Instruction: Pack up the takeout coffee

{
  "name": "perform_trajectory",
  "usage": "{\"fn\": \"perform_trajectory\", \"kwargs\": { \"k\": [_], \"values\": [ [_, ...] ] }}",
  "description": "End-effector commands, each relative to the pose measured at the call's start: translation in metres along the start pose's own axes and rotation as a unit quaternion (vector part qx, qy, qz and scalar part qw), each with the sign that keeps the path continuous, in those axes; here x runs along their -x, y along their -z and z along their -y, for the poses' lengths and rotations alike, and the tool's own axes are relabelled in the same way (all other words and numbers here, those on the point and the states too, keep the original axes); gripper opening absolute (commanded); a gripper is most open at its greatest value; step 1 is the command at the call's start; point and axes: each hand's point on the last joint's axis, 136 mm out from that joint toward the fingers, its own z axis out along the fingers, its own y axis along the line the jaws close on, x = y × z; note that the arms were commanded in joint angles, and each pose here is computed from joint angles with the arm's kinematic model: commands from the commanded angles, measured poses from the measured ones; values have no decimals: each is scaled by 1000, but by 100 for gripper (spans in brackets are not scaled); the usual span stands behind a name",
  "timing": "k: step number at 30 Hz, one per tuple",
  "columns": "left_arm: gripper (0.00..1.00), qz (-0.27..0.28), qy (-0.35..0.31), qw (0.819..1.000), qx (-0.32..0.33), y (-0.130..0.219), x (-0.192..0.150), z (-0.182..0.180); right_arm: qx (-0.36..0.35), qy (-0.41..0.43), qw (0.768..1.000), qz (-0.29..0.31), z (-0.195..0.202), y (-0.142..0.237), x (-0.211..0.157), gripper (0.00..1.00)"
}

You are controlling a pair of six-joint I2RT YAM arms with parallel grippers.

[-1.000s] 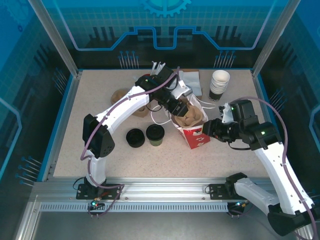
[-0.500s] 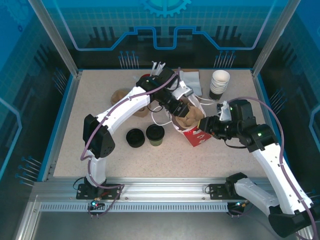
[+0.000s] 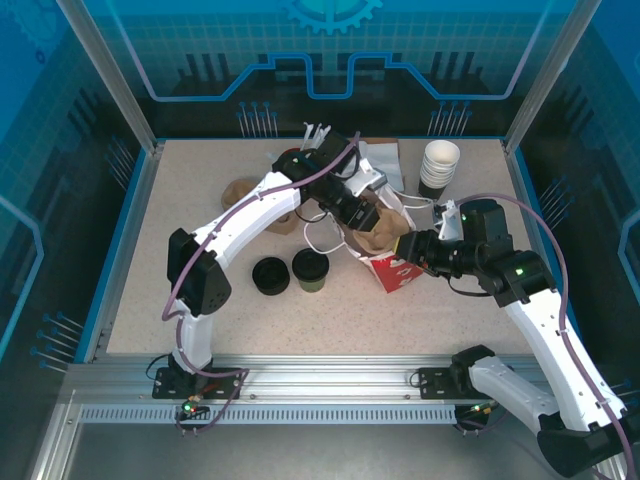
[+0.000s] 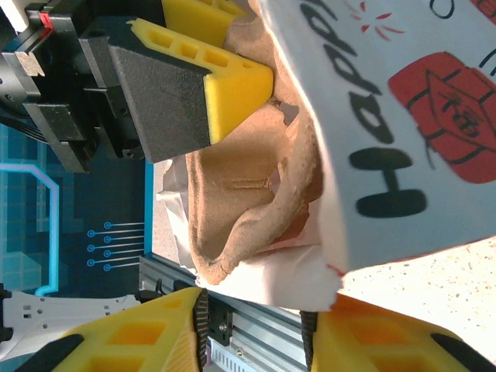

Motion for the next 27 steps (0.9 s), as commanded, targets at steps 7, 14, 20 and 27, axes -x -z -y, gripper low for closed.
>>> {"fn": "perform_trajectory", "kwargs": {
  "k": [7, 14, 20, 27],
  "values": [
    [41, 4, 4, 1000, -1, -1, 7, 1, -13, 7, 1000, 18, 7, -5, 4, 15],
    [42, 6, -5, 1000, 8, -3, 9, -2, -16, 4, 1000, 6, 8, -4, 0, 0],
    [42, -3, -39, 999, 28, -9, 6, -4, 6, -4, 999, -34, -3, 0, -13, 0],
    [43, -37, -98, 993, 53, -22, -6, -3, 32, -20, 997, -62, -11, 1, -22, 0]
  ]
}}
